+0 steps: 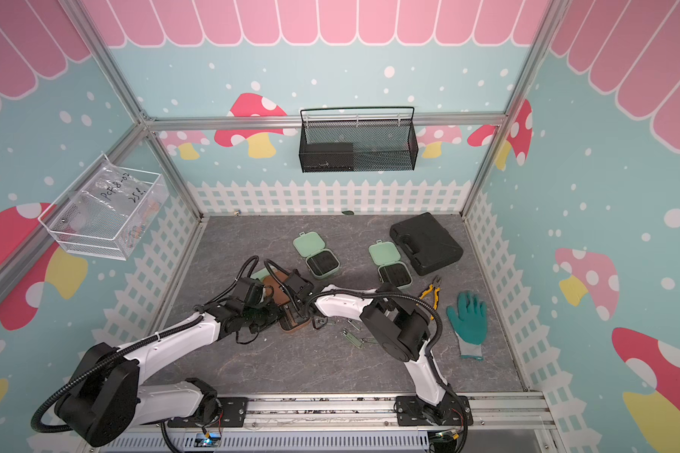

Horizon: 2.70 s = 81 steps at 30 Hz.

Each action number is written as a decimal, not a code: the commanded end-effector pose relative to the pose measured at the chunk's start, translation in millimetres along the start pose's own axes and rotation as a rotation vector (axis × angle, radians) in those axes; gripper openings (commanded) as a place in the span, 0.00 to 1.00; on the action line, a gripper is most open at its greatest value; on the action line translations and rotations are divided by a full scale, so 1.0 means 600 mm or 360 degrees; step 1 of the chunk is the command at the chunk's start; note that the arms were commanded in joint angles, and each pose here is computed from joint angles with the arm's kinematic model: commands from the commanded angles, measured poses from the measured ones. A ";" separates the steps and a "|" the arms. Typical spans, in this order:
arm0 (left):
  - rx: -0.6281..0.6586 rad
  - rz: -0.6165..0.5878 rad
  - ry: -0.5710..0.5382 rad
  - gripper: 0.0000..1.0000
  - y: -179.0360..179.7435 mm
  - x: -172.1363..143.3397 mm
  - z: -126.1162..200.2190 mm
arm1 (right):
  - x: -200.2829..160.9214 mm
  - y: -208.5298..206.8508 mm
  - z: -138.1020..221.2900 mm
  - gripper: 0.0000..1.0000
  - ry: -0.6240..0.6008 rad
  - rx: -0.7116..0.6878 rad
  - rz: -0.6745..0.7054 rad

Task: Organize nail clipper sets
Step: Place the nail clipper in the storage box.

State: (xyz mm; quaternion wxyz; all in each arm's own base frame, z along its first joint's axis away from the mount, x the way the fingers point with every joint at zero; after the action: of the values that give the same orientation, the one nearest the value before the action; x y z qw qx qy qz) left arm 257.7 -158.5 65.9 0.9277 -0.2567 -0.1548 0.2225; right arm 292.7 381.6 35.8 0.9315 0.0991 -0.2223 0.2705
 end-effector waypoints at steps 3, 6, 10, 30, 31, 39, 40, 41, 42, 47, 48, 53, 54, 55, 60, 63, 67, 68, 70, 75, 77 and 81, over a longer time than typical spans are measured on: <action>-0.0002 0.0011 -0.0003 0.22 0.003 -0.003 -0.002 | -0.072 -0.029 -0.013 0.25 0.0317 -0.0126 0.0063; -0.0001 0.0010 -0.0003 0.22 0.003 -0.003 -0.002 | -0.036 -0.014 0.009 0.29 0.0249 -0.0078 0.0088; 0.0000 0.0011 -0.0005 0.22 0.003 -0.002 -0.002 | 0.002 -0.001 0.037 0.30 0.0173 -0.0033 0.0107; 0.0004 0.0006 -0.0002 0.21 0.002 -0.001 -0.005 | 0.060 -0.008 -0.008 0.15 0.0077 -0.0081 0.0162; 0.0005 0.0006 0.0001 0.21 0.002 -0.001 -0.005 | 0.058 -0.011 -0.010 0.15 0.0083 -0.0086 0.0162; 0.0008 0.0006 0.0000 0.20 0.002 0.001 -0.012 | 0.030 -0.018 -0.027 0.12 0.0133 -0.0074 0.0133; 0.0005 0.0006 -0.0002 0.19 0.001 0.002 -0.013 | 0.024 -0.019 -0.028 0.12 0.0138 -0.0070 0.0123; 0.0007 0.0006 -0.0001 0.18 0.001 0.003 -0.016 | 0.017 -0.019 -0.030 0.12 0.0144 -0.0064 0.0113; 0.0006 0.0010 -0.0001 0.17 0.001 0.003 -0.018 | 0.010 -0.020 -0.032 0.12 0.0149 -0.0056 0.0101; -0.0037 0.0028 -0.0023 0.14 -0.007 0.011 -0.032 | -0.036 -0.025 -0.042 0.12 0.0158 -0.0013 0.0020; -0.0039 0.0029 -0.0029 0.13 -0.008 0.013 -0.036 | -0.045 -0.026 -0.044 0.12 0.0155 -0.0001 0.0003; -0.0021 0.0041 -0.0072 0.08 -0.002 0.023 -0.056 | -0.070 -0.027 -0.047 0.12 0.0166 0.0035 -0.0026; -0.0003 0.0046 -0.0078 0.07 0.002 0.024 -0.060 | -0.071 -0.027 -0.047 0.12 0.0167 0.0037 -0.0026; 0.0019 0.0052 -0.0083 0.05 0.007 0.025 -0.064 | -0.069 -0.027 -0.044 0.12 0.0162 0.0039 -0.0028; 0.0139 0.0085 -0.0075 0.00 0.037 0.021 -0.080 | -0.056 -0.022 -0.034 0.12 0.0126 0.0060 -0.0019; 0.0192 0.0100 -0.0056 0.00 0.054 0.014 -0.087 | -0.043 -0.014 -0.026 0.12 0.0100 0.0097 -0.0009; 0.0231 0.0118 -0.0037 0.00 0.072 0.003 -0.090 | -0.004 0.003 -0.004 0.16 0.0013 0.0169 0.0016; 0.0234 0.0121 -0.0034 0.00 0.075 0.001 -0.090 | 0.009 0.008 0.004 0.17 -0.0016 0.0186 0.0022; 0.0238 0.0125 -0.0030 0.00 0.079 -0.002 -0.090 | 0.034 0.016 0.021 0.19 -0.0075 0.0217 0.0031; 0.0230 0.0127 -0.0030 0.00 0.079 -0.004 -0.087 | 0.075 0.028 0.057 0.21 -0.0184 0.0269 0.0043; 0.0222 0.0126 -0.0031 0.00 0.078 -0.004 -0.086 | 0.081 0.027 0.066 0.21 -0.0204 0.0273 0.0039; 0.0211 0.0120 -0.0032 0.00 0.074 -0.002 -0.085 | 0.072 0.014 0.067 0.20 -0.0193 0.0225 0.0015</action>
State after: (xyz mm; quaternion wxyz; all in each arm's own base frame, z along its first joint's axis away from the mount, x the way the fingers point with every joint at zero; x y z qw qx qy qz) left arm 302.3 -163.4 41.2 0.9072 -0.2615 -0.2140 0.2508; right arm 308.5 400.3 77.5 0.9068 0.1813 -0.2530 0.2841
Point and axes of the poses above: each gripper's point midway between its finger pads, its own z axis back along the fingers, its own y axis along the line the jaws close on, x = y × z, the point moved 1 cm from there along z, back along the fingers, and after that the axes turned 3 degrees about z, right-handed, at the moved point
